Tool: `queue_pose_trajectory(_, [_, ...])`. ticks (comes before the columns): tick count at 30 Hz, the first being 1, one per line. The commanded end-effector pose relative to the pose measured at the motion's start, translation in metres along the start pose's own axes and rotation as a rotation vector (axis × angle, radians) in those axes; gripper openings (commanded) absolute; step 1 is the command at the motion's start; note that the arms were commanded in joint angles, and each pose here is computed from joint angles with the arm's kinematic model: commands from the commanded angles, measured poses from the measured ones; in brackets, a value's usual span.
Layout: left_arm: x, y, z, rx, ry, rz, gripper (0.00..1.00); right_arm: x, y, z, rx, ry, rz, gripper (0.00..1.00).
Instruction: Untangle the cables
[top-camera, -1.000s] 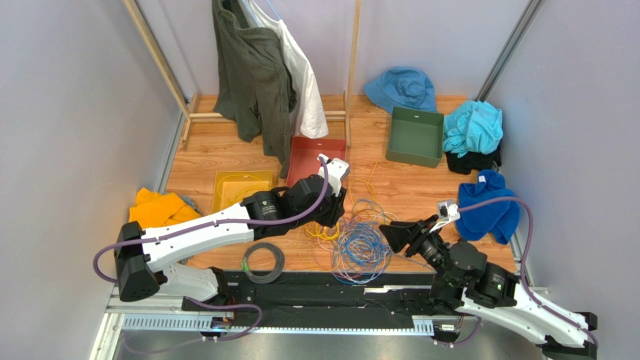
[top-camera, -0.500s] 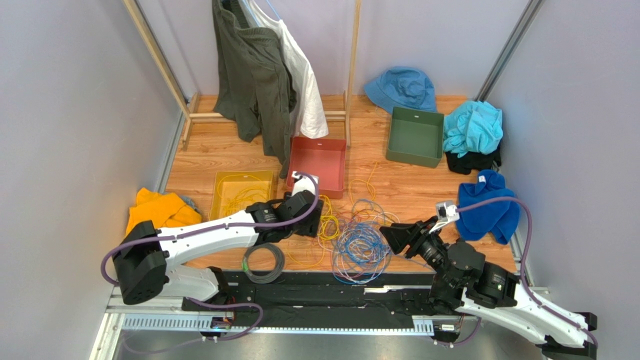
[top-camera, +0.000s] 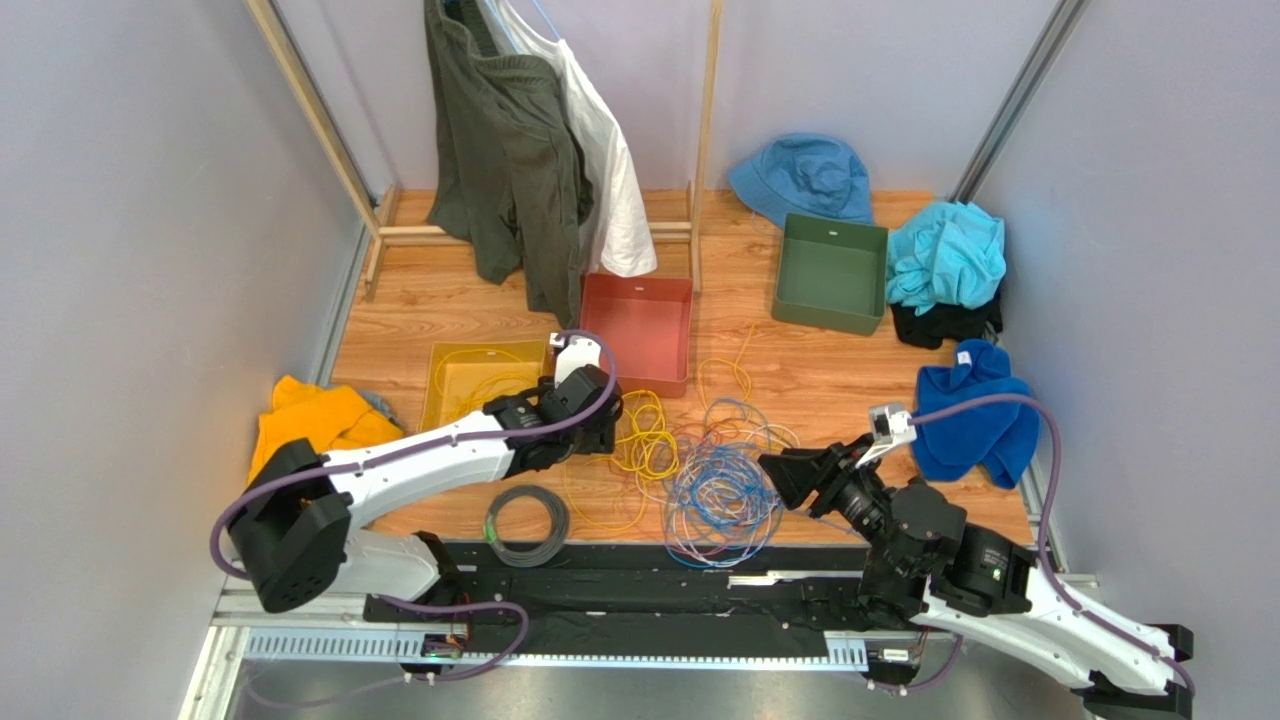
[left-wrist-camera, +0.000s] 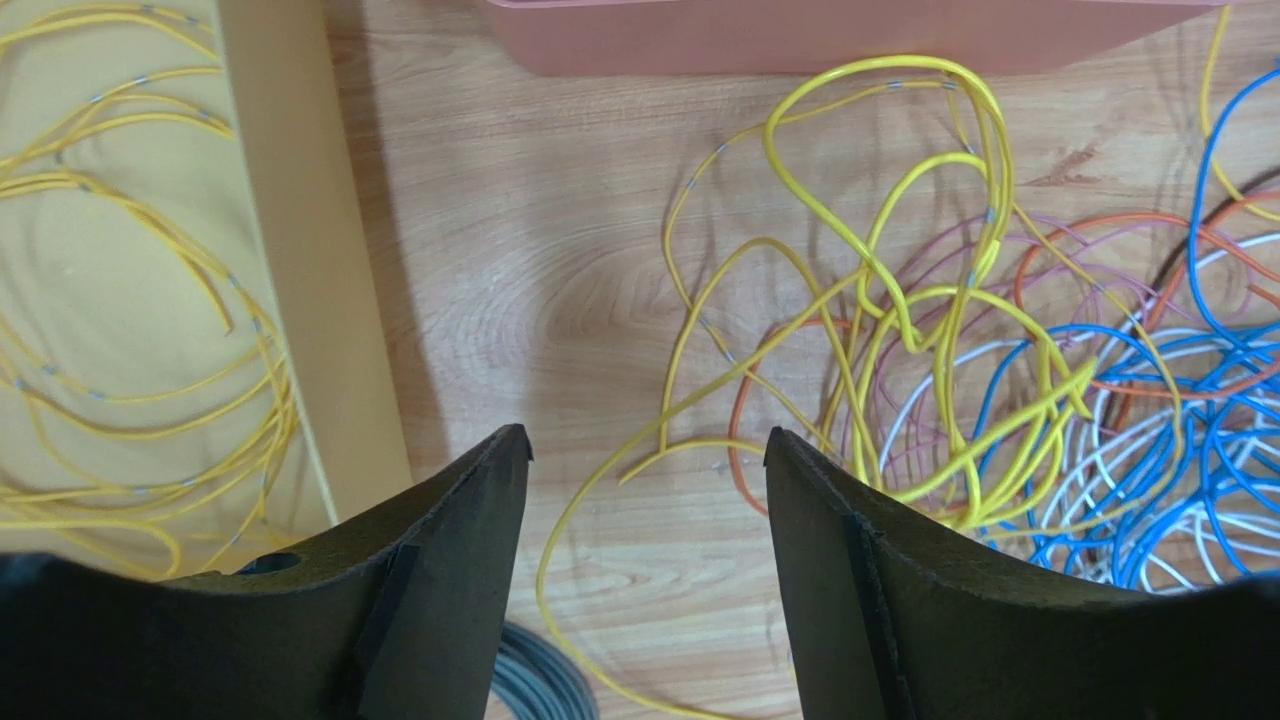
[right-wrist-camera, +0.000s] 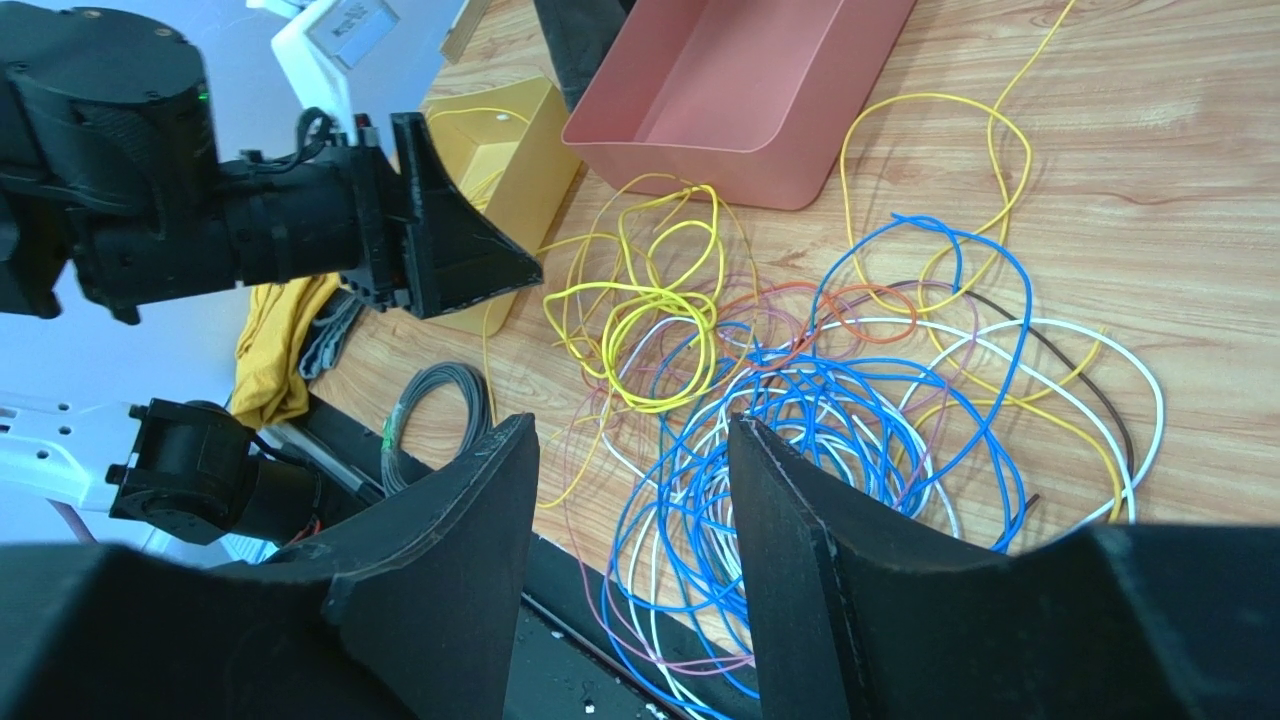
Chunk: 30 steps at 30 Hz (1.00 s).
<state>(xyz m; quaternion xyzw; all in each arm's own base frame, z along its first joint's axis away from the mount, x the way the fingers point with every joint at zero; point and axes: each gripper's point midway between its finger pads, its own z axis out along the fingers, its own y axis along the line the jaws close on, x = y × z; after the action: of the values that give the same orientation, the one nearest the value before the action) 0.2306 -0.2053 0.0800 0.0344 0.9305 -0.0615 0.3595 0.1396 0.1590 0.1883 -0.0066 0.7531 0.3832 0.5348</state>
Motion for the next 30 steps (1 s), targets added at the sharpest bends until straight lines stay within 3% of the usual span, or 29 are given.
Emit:
queue_pose_trajectory(1, [-0.006,-0.009,0.020,0.022,0.012,-0.020,0.66,-0.004,-0.004,-0.001,0.013,-0.026,0.010,0.53])
queue_pose_trajectory(6, [0.006,-0.004,0.035,0.011,0.053,-0.028,0.48,-0.006,-0.006,-0.002,0.021,-0.034,0.004,0.53])
queue_pose_trajectory(8, [0.003,-0.003,0.031,0.014,0.041,-0.027,0.33,-0.006,-0.007,-0.002,0.023,-0.036,0.004,0.53])
queue_pose_trajectory(14, [-0.036,-0.005,-0.023,0.113,-0.070,-0.064,0.00,-0.004,-0.006,-0.001,0.020,-0.035,0.007,0.53])
queue_pose_trajectory(25, [-0.170,-0.044,-0.223,0.419,-0.425,0.010,0.00,-0.006,0.009,0.006,-0.022,-0.029,0.017,0.53])
queue_pose_trajectory(30, [-0.204,-0.064,-0.277,0.482,-0.501,0.098,0.00,-0.004,0.011,0.008,-0.017,-0.013,0.006,0.53])
